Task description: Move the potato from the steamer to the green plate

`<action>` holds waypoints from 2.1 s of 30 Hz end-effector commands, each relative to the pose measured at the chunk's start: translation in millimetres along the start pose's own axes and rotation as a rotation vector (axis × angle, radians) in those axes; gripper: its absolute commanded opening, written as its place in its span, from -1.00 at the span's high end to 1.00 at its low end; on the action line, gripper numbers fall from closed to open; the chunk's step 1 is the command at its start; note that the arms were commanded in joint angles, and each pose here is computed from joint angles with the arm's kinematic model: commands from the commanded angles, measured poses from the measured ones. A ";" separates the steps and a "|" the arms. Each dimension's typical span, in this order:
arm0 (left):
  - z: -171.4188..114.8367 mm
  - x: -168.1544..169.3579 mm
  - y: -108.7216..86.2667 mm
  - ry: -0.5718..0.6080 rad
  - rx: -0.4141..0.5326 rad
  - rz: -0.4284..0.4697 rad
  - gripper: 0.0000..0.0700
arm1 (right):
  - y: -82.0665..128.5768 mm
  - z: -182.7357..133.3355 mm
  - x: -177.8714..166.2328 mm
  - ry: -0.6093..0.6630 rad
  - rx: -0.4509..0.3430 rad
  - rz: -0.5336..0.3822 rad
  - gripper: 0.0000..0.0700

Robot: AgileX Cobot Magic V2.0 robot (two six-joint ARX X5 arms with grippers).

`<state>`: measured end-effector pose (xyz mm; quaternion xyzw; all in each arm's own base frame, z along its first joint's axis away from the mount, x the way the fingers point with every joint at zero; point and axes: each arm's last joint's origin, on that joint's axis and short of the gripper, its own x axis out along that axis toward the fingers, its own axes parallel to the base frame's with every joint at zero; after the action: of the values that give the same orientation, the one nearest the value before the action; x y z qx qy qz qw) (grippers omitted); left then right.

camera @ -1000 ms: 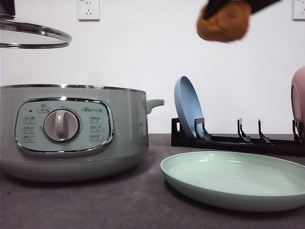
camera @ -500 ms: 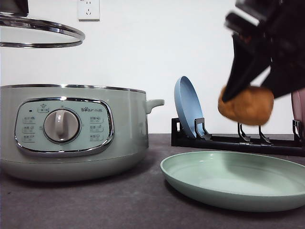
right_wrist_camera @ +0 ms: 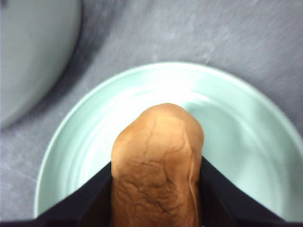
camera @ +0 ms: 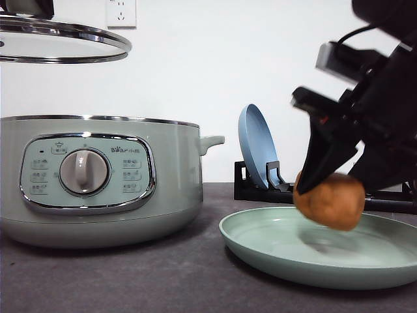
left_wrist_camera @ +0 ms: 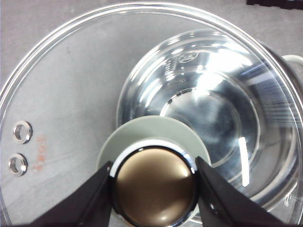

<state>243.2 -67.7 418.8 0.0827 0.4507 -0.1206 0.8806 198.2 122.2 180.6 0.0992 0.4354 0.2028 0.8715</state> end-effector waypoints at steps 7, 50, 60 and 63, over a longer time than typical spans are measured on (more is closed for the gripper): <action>6.5 -13.7 -6.7 -0.081 0.026 -0.017 1.00 | 2.2 -4.3 10.9 0.040 0.000 -0.012 0.35; 30.6 57.1 -58.7 0.023 0.159 -0.109 1.00 | 37.7 47.1 -129.8 -0.398 -0.115 0.125 -0.65; 35.2 78.4 -62.0 0.053 0.162 -0.108 1.00 | 36.7 44.1 -137.3 -0.412 -0.116 0.122 -0.65; 35.7 83.8 -62.7 0.066 0.163 -0.108 1.00 | 36.6 43.9 -137.3 -0.409 -0.120 0.120 -0.65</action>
<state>297.1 -144.4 359.3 0.1356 0.4959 -0.1936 0.8356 149.5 94.1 312.9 0.1182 0.2402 0.2520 0.9300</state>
